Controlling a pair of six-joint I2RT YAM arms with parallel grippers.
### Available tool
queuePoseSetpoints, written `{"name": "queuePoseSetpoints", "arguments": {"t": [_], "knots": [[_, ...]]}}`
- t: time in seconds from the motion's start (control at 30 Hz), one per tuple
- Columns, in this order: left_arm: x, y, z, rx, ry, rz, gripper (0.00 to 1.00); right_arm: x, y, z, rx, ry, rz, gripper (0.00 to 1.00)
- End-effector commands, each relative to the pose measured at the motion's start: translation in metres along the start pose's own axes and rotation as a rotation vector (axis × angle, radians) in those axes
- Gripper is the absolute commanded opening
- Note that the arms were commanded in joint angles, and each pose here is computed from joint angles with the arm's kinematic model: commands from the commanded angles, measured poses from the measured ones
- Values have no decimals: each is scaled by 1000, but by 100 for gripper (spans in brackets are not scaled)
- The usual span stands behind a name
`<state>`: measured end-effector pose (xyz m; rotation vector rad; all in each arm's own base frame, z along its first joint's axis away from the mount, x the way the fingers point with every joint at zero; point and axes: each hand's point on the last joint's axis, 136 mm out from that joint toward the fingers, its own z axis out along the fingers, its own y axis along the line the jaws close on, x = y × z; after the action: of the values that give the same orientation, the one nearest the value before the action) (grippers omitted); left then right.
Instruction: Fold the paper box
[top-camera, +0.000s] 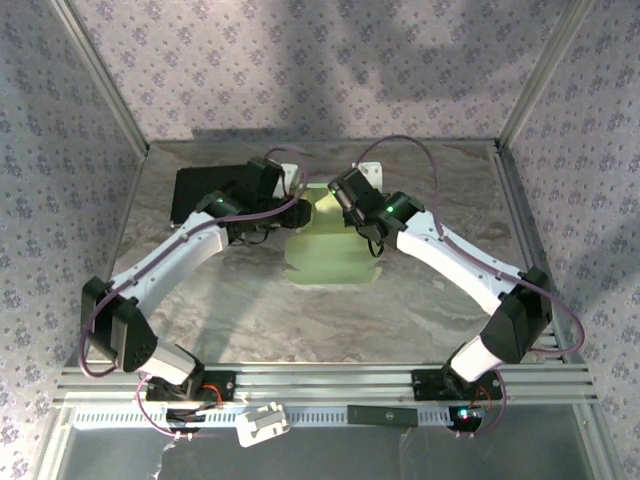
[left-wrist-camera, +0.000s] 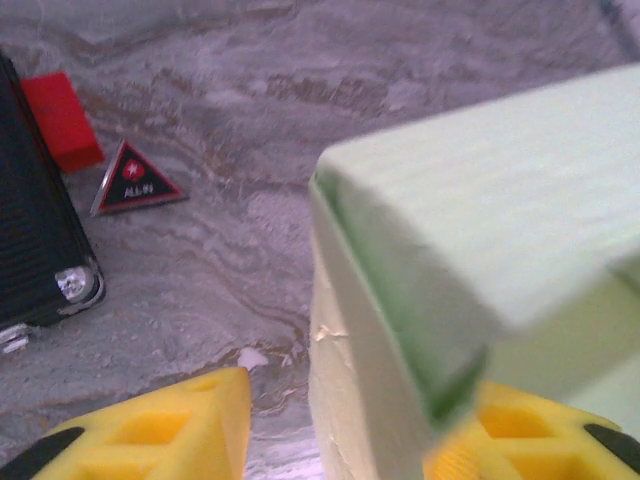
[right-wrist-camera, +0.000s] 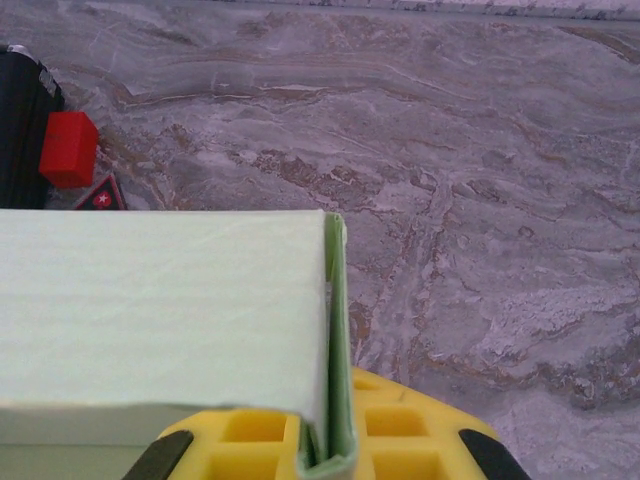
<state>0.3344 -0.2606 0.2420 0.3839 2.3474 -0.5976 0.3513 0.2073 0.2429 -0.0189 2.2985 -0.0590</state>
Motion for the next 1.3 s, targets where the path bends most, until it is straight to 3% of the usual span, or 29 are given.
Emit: {"name": "queuePoseSetpoints", "arguments": {"t": [0.0,0.13,0.4,0.63,0.9,1.07,1.17,1.27], "knots": [[-26,-28,-33,146,-128,79,49,2,-5,-3,-3,23,19,0],[-27,-41,-52,227,-181,134,56,5,-3,2,-11,46,22,0],[-24,-18,-47,230,-185,108,49,4,1,2,-54,64,39,0],[-26,-14,-28,225,-161,130,40,4,4,4,-81,78,43,0],[-28,-5,-19,178,-169,126,21,2,4,0,-97,71,44,0],[-27,-3,-16,75,-191,145,0,2,4,-1,-86,65,40,0],[-25,1,-16,-60,-217,151,0,3,6,-2,-77,64,39,0],[-21,-1,-15,-77,-246,140,0,5,8,-1,-75,68,36,0]]}}
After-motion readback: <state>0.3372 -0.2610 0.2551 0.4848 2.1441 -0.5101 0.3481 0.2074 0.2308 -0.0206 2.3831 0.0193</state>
